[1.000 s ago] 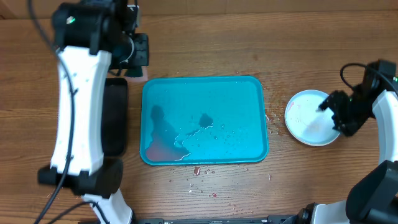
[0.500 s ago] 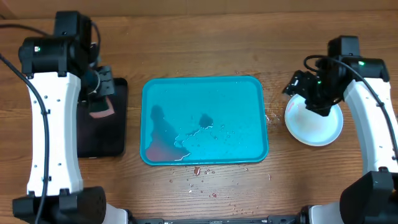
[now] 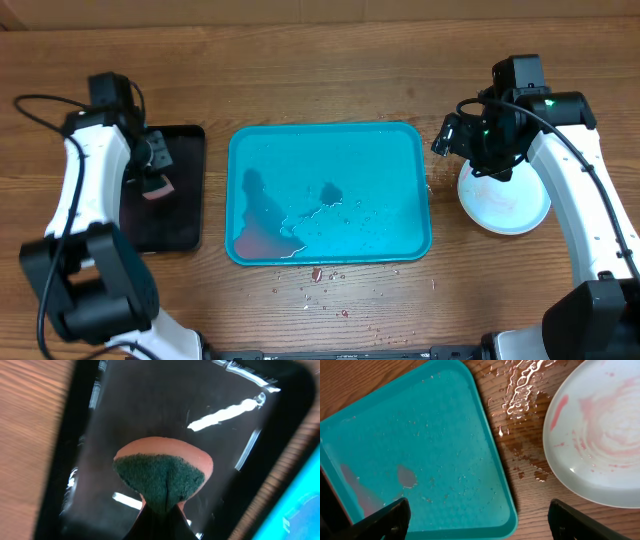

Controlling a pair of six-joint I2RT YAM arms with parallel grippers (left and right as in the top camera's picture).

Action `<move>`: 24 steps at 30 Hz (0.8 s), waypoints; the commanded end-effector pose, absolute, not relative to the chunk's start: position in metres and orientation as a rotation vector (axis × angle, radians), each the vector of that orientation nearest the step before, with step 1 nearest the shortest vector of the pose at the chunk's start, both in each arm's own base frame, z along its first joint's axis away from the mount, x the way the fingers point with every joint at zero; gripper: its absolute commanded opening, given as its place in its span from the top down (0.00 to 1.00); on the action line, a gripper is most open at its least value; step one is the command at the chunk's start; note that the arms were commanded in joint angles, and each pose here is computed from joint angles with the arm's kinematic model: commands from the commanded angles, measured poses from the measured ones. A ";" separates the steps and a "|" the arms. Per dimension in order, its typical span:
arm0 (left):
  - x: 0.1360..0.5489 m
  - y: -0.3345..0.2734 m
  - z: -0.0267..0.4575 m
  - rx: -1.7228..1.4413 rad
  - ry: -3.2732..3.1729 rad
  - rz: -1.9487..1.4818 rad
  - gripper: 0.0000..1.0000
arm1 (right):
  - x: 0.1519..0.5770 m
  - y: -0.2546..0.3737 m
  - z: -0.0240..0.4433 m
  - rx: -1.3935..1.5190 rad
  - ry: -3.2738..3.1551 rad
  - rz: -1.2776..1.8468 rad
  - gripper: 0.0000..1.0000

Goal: Clean dirty plates on tray and stack at the side
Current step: 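Move the left gripper to the black tray and drop the sponge there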

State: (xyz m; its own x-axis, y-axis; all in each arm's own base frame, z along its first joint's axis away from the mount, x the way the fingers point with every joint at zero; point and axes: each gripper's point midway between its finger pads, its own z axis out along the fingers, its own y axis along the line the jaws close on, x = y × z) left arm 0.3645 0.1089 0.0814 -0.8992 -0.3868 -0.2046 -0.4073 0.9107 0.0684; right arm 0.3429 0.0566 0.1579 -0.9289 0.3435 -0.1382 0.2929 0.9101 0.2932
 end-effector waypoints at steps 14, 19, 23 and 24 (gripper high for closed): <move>0.356 0.111 -0.007 -0.598 3.093 0.180 0.15 | 0.344 0.053 0.166 0.424 2.869 0.348 0.10; 0.370 0.116 0.027 -0.596 3.073 0.194 0.00 | 0.345 0.053 0.166 0.424 2.868 0.348 0.10; 0.392 0.119 0.108 -0.573 2.971 0.196 0.00 | 0.346 0.053 0.167 0.422 2.863 0.351 0.10; 0.395 0.118 0.127 -0.557 2.944 0.196 0.00 | 0.346 0.053 0.168 0.422 2.861 0.352 0.10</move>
